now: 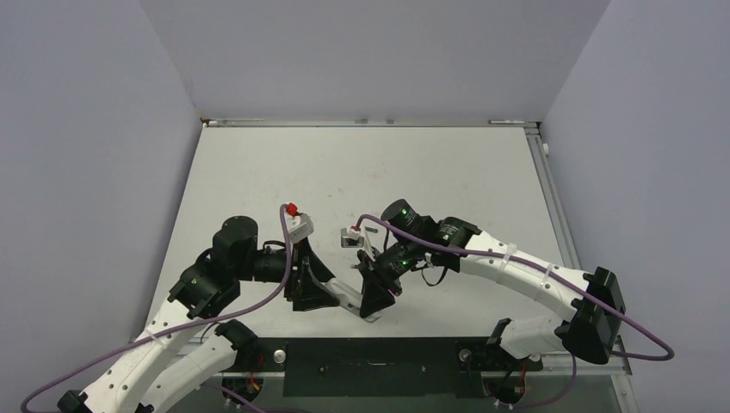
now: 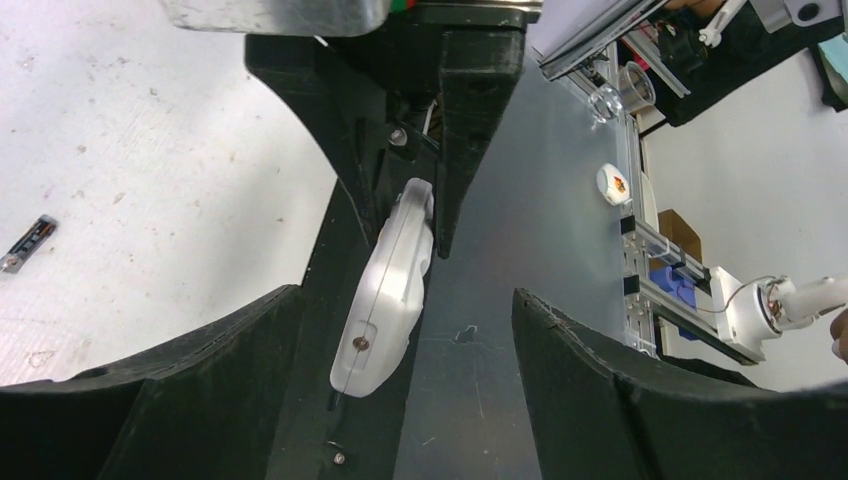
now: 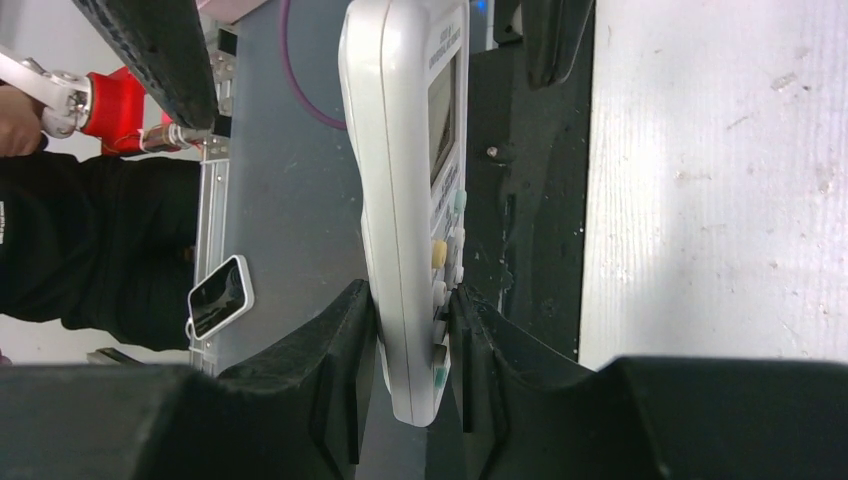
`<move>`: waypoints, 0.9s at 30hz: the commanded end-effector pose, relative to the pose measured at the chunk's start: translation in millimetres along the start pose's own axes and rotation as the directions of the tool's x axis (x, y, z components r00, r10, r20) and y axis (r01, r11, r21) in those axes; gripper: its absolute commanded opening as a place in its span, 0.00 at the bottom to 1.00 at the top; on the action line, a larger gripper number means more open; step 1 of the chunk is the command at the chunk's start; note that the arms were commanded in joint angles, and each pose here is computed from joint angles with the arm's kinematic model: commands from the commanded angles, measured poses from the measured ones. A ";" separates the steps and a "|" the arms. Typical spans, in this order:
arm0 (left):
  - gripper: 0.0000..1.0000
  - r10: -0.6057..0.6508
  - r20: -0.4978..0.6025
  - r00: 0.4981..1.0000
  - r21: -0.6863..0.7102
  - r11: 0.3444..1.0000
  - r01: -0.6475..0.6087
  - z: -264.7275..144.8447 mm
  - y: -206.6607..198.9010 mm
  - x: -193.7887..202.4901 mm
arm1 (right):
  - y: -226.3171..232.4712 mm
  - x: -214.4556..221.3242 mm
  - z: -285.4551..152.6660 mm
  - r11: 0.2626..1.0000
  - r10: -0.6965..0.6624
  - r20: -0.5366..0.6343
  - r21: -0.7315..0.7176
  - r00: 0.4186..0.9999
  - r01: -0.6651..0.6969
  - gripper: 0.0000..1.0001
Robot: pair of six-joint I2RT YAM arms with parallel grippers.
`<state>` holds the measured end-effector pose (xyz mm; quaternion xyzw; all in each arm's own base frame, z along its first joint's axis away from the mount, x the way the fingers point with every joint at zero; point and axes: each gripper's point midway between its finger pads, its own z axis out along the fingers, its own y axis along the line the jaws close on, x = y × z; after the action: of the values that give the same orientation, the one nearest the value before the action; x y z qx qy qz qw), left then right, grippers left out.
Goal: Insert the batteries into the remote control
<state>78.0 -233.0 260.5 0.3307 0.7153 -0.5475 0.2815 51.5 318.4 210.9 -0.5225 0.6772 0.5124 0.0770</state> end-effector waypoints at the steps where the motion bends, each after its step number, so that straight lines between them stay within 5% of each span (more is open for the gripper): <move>1: 0.72 0.058 0.017 0.998 0.083 0.995 -0.059 1.1 -17.0 -6.7 | 21.3 -29.7 -6.4 0.990 -0.099 0.091 -0.088 0.991 0.107 0.09; 27: 0.34 0.060 -0.016 0.998 0.127 0.990 -0.057 13.2 -18.9 6.5 | 27.1 -33.8 -8.4 0.989 -0.100 0.110 -0.101 0.989 0.111 0.09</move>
<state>59.9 -244.3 256.2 0.3561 0.6931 -0.5739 0.2518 45.1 325.8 227.7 -0.5152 0.6533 0.5505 0.0690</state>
